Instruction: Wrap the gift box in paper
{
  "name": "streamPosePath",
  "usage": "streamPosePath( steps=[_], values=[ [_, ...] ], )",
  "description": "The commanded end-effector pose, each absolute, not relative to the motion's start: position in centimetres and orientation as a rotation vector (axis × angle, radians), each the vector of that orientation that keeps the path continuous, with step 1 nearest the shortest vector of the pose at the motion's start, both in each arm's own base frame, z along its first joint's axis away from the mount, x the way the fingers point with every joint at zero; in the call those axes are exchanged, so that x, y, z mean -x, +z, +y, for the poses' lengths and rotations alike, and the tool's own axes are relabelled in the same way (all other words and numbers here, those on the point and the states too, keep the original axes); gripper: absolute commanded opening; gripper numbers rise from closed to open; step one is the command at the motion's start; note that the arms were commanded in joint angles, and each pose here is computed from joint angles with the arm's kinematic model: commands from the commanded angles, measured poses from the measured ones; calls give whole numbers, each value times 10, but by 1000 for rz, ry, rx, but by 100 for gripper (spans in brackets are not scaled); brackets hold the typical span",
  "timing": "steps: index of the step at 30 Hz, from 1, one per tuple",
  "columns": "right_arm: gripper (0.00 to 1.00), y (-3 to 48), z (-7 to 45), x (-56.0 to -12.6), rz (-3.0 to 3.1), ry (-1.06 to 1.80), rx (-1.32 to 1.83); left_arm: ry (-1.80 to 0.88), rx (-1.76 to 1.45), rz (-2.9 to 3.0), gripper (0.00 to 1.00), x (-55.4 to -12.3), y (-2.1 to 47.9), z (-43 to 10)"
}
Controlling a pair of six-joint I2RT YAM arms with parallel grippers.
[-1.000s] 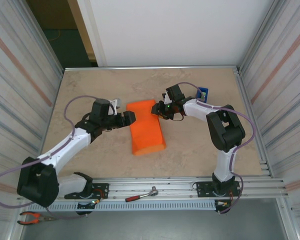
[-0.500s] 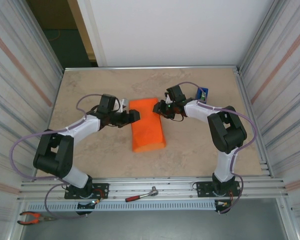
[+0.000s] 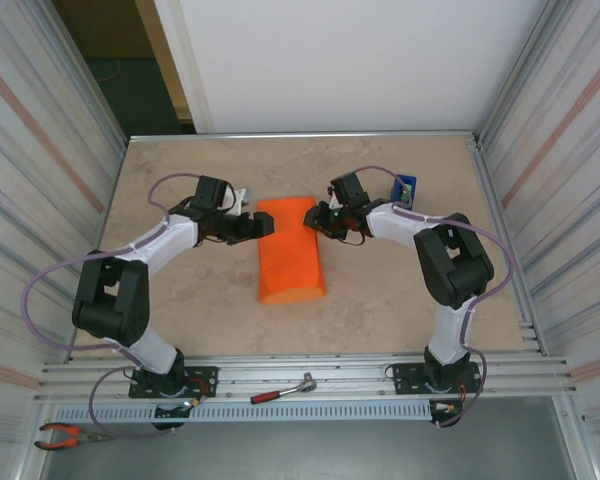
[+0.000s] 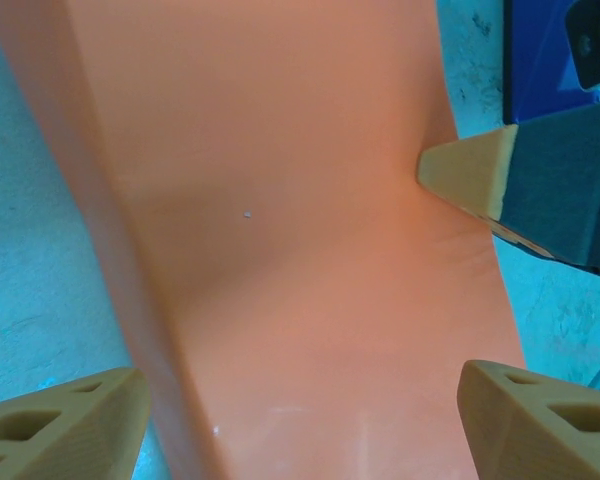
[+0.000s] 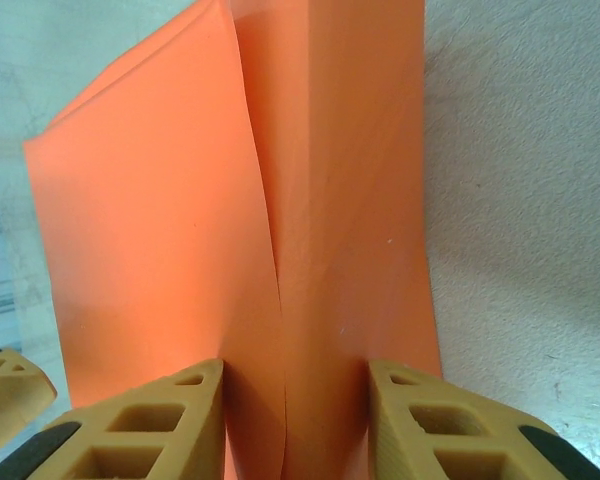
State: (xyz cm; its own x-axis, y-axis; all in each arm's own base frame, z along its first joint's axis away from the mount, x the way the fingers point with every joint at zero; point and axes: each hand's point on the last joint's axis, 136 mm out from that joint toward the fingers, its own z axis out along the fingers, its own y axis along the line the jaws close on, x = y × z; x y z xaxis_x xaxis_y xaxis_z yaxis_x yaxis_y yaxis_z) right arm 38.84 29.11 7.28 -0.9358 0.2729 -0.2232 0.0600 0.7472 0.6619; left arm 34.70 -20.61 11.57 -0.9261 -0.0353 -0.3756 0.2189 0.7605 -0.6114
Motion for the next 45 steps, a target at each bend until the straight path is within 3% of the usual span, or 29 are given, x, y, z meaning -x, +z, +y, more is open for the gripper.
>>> streamPosePath(
  steps=[1, 14, 16, 20, 26, 41, 45],
  values=[
    [35, 31, 279, -351, 2827, 880, -334, -1001, -245, 2610, 82, -340, 112, -222],
    [35, 31, 278, -350, 2829, 876, -334, -763, -182, 2671, 86, -341, 81, -199],
    [35, 31, 278, -351, 2828, 875, -333, -791, -182, 2644, 92, -342, 86, -200],
    [35, 30, 279, -351, 2831, 875, -333, -890, -230, 2618, 94, -339, 92, -215],
    [35, 30, 280, -351, 2833, 877, -332, -978, -260, 2620, 94, -336, 87, -235],
    [35, 40, 283, -355, 2820, 903, -321, -684, -119, 2814, 89, -322, 24, -204],
    [41, 56, 282, -367, 2788, 937, -329, -646, -117, 2827, 89, -321, 20, -199]
  ],
)
